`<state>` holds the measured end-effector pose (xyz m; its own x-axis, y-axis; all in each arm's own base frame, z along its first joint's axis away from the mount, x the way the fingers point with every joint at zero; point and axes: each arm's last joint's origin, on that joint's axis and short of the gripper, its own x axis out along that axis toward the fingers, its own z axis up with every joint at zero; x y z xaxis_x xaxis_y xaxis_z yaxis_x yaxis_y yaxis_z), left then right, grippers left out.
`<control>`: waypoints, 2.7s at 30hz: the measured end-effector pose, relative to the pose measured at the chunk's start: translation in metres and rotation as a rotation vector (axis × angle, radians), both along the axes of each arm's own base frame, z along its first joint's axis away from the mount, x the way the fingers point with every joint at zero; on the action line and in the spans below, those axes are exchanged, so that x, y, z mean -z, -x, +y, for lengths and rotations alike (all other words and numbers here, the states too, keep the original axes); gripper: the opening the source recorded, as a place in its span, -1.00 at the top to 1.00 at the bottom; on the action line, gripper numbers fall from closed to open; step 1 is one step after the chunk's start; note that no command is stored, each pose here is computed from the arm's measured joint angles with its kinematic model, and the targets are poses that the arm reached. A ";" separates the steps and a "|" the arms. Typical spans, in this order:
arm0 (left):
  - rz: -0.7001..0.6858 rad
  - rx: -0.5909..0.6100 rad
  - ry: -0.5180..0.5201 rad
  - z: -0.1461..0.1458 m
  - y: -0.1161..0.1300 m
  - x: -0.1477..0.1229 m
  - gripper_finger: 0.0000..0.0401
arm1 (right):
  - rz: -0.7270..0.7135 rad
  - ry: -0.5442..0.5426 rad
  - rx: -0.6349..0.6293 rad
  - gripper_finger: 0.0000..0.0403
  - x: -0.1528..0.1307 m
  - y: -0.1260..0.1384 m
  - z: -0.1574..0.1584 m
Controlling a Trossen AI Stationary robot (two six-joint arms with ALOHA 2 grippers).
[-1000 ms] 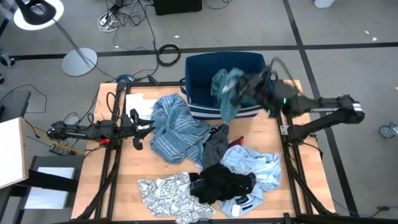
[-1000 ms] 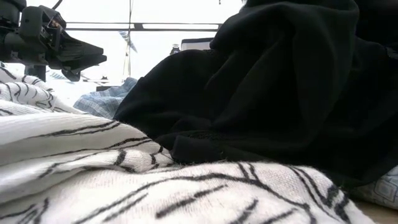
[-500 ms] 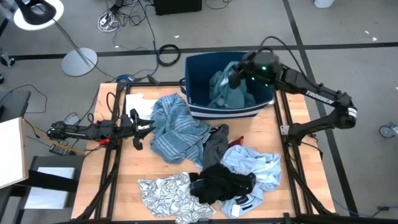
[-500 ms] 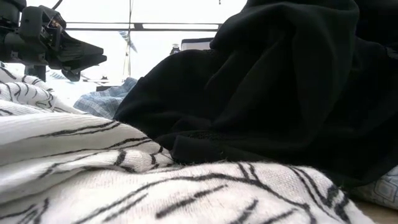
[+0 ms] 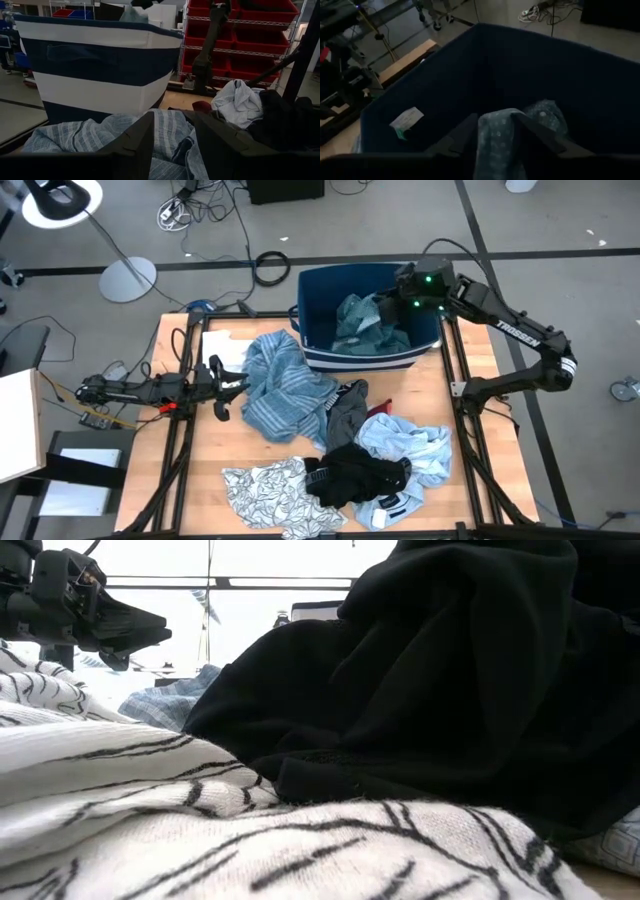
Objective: Sort clothes
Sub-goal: Put the green polo shirt into the blue bin, then put the blue cloth into the blue bin
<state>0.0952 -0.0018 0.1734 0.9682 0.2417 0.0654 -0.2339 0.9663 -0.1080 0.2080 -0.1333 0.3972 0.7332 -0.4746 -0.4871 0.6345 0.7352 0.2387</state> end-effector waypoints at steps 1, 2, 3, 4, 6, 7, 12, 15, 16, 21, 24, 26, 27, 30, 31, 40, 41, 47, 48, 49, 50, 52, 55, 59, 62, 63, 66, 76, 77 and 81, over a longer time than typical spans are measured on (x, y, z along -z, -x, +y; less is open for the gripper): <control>0.000 0.000 0.000 0.000 0.000 0.000 0.27 | 0.005 -0.003 0.000 0.26 -0.001 0.003 0.002; 0.000 0.000 0.000 0.000 0.000 0.000 0.27 | 0.006 -0.004 -0.001 0.22 -0.002 0.006 0.004; 0.000 0.000 0.000 0.000 0.000 0.000 0.27 | 0.008 -0.007 0.000 0.18 -0.003 0.009 0.006; 0.000 0.000 0.000 0.000 0.000 0.000 0.27 | 0.011 -0.016 0.003 0.15 -0.004 0.013 0.008; 0.000 0.000 0.000 0.000 0.000 0.000 0.27 | 0.015 -0.034 0.010 0.12 -0.005 0.019 0.012; 0.000 0.000 0.000 0.000 0.000 0.000 0.27 | 0.014 -0.049 0.018 0.11 -0.006 0.022 0.014; 0.000 0.000 0.000 0.000 0.000 0.000 0.27 | 0.042 -0.108 -0.008 0.13 -0.007 0.036 0.029; 0.000 0.000 0.000 0.000 0.000 0.000 0.27 | 0.048 -0.125 -0.039 0.16 -0.008 0.041 0.040; 0.000 0.000 0.000 0.000 0.000 0.000 0.27 | 0.047 -0.126 -0.048 0.16 -0.009 0.042 0.044; 0.000 0.000 0.000 0.000 0.000 0.000 0.27 | 0.047 -0.135 -0.094 0.17 -0.013 0.052 0.059; 0.000 0.000 0.000 0.000 0.000 0.000 0.27 | 0.066 -0.152 -0.126 0.17 -0.013 0.060 0.070; 0.000 0.000 0.000 0.000 0.000 0.000 0.27 | 0.090 -0.168 -0.155 0.17 -0.012 0.065 0.078; 0.000 0.000 0.000 0.000 0.000 0.000 0.27 | 0.106 -0.177 -0.171 0.17 -0.011 0.068 0.082; 0.000 0.000 0.000 0.000 0.000 0.000 0.27 | 0.134 -0.225 -0.211 0.17 -0.006 0.074 0.095; 0.000 0.000 0.000 0.000 0.000 0.000 0.27 | 0.141 -0.242 -0.225 0.17 -0.004 0.076 0.100; -0.025 0.000 0.004 0.000 0.000 -0.002 0.27 | 0.215 -0.348 -0.254 0.17 0.049 0.085 0.138; -0.038 0.000 0.005 0.000 0.000 -0.004 0.27 | 0.221 -0.360 -0.248 0.17 0.058 0.084 0.143; -0.106 0.000 0.014 0.000 0.001 -0.010 0.27 | 0.176 -0.383 -0.258 0.17 0.116 0.073 0.169; -0.118 -0.002 0.016 0.000 0.001 -0.011 0.27 | 0.157 -0.372 -0.267 0.17 0.126 0.070 0.174; -0.136 -0.009 0.024 0.001 0.002 -0.013 0.27 | 0.137 -0.361 -0.275 0.17 0.135 0.067 0.178; -0.161 -0.019 0.044 0.001 0.002 -0.015 0.27 | 0.113 -0.352 -0.283 0.17 0.144 0.063 0.182; -0.191 -0.026 0.059 0.001 0.004 -0.021 0.27 | 0.072 -0.336 -0.299 0.17 0.161 0.057 0.188; -0.165 -0.023 0.059 0.002 0.008 -0.036 0.27 | 0.013 -0.329 -0.316 0.17 0.184 0.049 0.194; -0.093 -0.007 0.049 0.002 0.012 -0.067 0.27 | -0.063 -0.337 -0.332 0.17 0.206 0.040 0.198; -0.006 0.017 0.036 0.000 0.007 -0.093 0.27 | -0.085 -0.301 -0.327 0.17 0.217 0.038 0.198; 0.043 0.030 0.039 -0.001 0.002 -0.100 0.27 | -0.086 -0.287 -0.319 0.17 0.219 0.037 0.198; 0.243 0.045 0.045 -0.006 -0.018 -0.117 0.27 | -0.077 -0.276 -0.313 0.17 0.221 0.035 0.199; 0.856 -0.021 0.044 -0.022 -0.106 -0.109 0.27 | -0.087 -0.279 -0.317 0.17 0.221 0.034 0.199; 0.890 -0.021 0.045 -0.023 -0.113 -0.103 0.27 | -0.093 -0.280 -0.319 0.17 0.220 0.034 0.199; 1.012 -0.038 0.109 -0.019 -0.131 -0.080 0.27 | -0.112 -0.270 -0.334 0.17 0.218 0.033 0.200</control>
